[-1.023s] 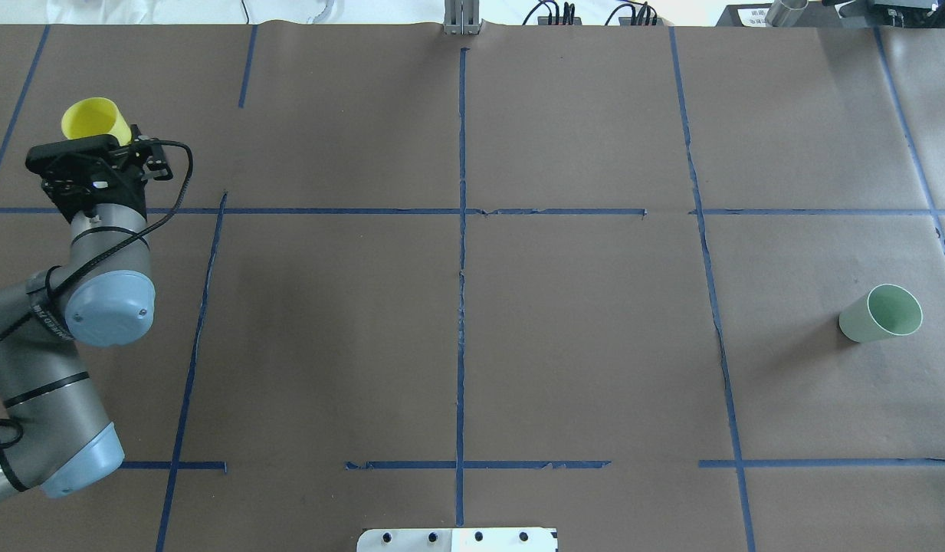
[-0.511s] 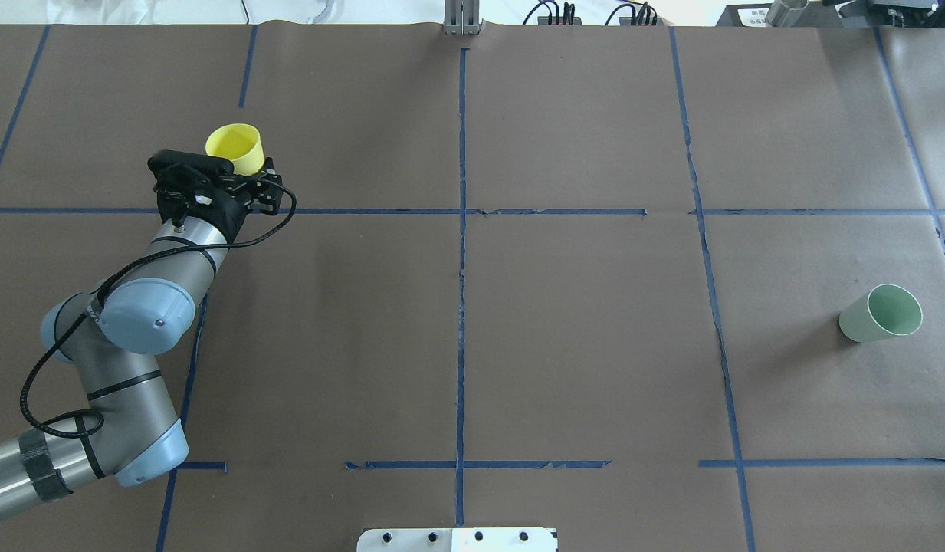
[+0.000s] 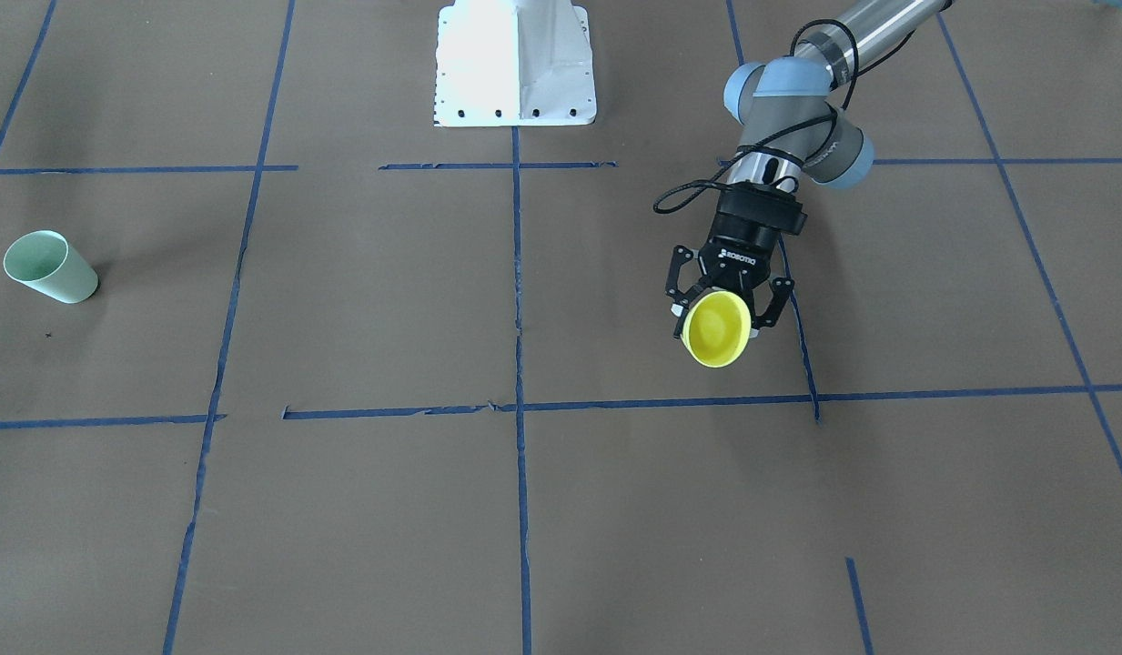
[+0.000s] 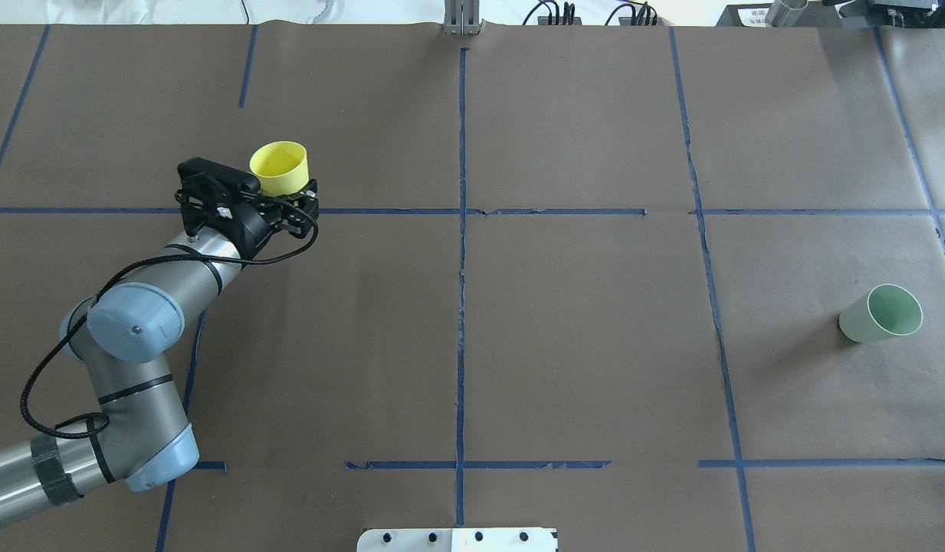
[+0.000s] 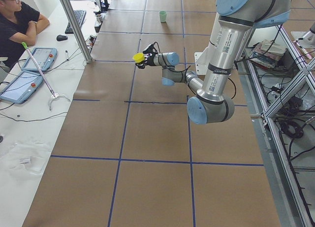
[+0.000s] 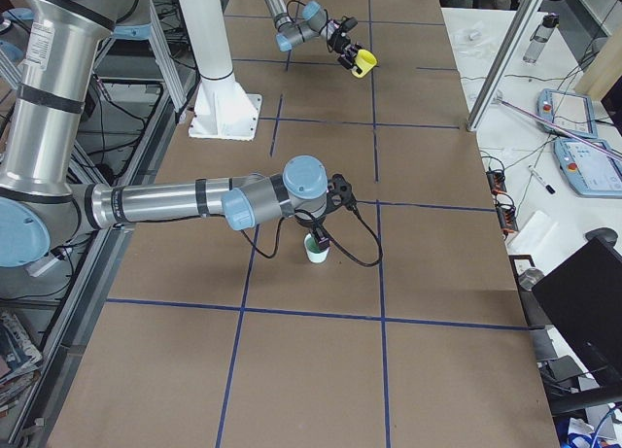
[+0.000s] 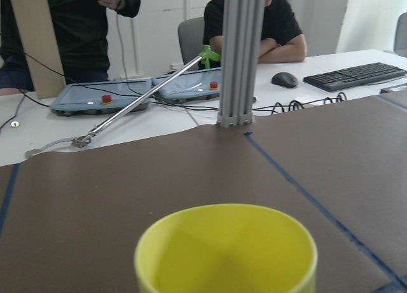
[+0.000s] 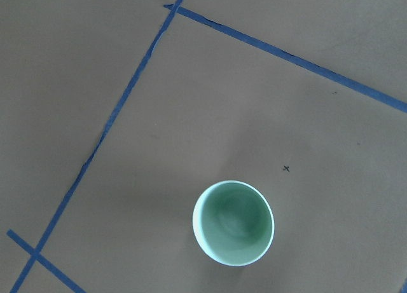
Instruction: Transfer and stack yellow cup on green cup
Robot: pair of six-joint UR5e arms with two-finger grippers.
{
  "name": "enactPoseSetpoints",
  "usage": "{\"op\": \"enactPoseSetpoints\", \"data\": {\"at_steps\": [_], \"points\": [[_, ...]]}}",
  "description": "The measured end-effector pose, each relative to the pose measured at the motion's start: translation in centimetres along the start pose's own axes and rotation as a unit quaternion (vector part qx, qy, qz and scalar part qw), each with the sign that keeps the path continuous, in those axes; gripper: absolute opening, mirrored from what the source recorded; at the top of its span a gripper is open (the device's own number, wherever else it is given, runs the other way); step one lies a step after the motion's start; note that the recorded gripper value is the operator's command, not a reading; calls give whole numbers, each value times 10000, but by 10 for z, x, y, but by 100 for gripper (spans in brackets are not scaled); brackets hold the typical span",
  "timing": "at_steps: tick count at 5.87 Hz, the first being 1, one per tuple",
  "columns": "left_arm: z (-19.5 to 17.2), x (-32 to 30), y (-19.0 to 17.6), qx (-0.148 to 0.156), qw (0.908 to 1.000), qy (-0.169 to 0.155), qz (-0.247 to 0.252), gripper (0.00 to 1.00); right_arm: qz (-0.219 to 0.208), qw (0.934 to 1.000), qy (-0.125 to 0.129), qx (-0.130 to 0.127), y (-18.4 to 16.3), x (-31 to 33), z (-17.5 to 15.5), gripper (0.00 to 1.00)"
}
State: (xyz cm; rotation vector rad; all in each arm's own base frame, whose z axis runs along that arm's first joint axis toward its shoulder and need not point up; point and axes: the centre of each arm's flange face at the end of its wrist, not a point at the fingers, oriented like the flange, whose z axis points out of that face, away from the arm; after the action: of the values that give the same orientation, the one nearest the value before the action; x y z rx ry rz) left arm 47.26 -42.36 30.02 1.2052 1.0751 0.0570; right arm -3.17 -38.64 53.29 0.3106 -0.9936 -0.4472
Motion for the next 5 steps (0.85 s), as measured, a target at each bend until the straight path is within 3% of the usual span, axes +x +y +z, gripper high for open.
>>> {"op": "enactPoseSetpoints", "data": {"at_steps": [2, 4, 5], "points": [[-8, 37, -6, 96, 9951, 912, 370, 4, 31, 9996, -144, 228, -47, -43, 14, 100], [-25, 55, -11, 53, 9815, 1780, 699, 4, 291, 9981, -425, 330, -118, -104, 31, 100], [-28, 59, -10, 50, 9753, 1963, 1008, 4, 347, 9969, -597, 367, -155, -146, 41, 100]]}}
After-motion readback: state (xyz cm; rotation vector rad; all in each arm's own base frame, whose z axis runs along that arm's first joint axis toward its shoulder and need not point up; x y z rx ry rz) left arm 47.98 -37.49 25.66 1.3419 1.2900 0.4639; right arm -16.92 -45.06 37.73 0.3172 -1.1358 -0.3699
